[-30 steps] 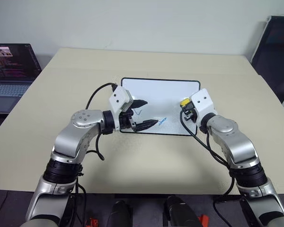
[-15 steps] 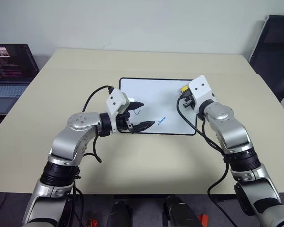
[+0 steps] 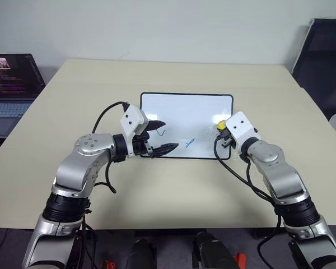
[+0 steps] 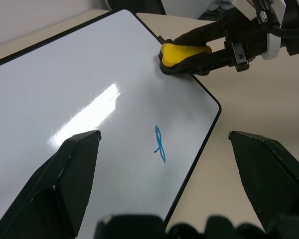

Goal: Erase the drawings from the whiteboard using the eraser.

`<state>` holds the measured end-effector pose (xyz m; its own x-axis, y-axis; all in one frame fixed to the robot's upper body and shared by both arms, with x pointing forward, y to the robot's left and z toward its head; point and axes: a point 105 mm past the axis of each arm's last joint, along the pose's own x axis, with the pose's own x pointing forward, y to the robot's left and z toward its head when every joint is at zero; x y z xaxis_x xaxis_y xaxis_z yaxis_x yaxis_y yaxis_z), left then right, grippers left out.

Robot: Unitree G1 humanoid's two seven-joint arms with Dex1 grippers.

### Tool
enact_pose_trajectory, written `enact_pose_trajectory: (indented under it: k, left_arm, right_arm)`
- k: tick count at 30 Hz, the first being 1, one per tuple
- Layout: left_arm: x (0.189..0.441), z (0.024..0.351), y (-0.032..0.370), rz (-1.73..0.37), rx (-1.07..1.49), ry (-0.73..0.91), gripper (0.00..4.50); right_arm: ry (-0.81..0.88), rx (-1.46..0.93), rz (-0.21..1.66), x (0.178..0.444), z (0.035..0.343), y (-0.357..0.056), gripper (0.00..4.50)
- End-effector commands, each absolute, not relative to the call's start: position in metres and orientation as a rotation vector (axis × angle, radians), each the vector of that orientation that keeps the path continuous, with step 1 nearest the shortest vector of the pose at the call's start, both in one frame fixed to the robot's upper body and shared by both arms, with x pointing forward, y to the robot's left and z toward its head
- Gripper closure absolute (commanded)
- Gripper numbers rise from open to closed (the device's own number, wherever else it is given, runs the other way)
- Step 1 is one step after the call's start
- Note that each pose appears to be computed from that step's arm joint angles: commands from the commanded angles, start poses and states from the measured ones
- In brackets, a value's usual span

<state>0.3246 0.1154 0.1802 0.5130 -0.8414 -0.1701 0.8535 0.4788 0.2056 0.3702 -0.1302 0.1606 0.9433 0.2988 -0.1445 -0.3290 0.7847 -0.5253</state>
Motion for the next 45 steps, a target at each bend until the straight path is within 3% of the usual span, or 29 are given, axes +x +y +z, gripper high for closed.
enact_pose_trajectory:
  k: [1,7,13,18,45]
  left_arm:
    - [0.314,0.191,0.13,-1.054,0.269,0.008,0.0]
    - [0.306,0.184,0.16,-0.985,0.301,0.021,0.0]
    - [0.285,0.169,0.169,-1.023,0.291,0.103,0.0]
    - [0.278,0.148,0.178,-1.016,0.315,0.184,0.0]
    - [0.279,0.15,0.166,-1.048,0.336,0.151,0.0]
  right_arm:
    - [-0.106,-0.526,0.359,0.364,0.198,-0.122,3.28]
    - [-0.225,-0.426,0.457,0.337,0.213,-0.111,3.28]
    - [-0.167,-0.383,0.616,0.304,0.202,-0.108,3.28]
    - [-0.054,-0.499,0.796,0.275,0.171,-0.093,3.28]
    - [-0.101,-0.633,0.876,0.281,0.16,-0.066,3.28]
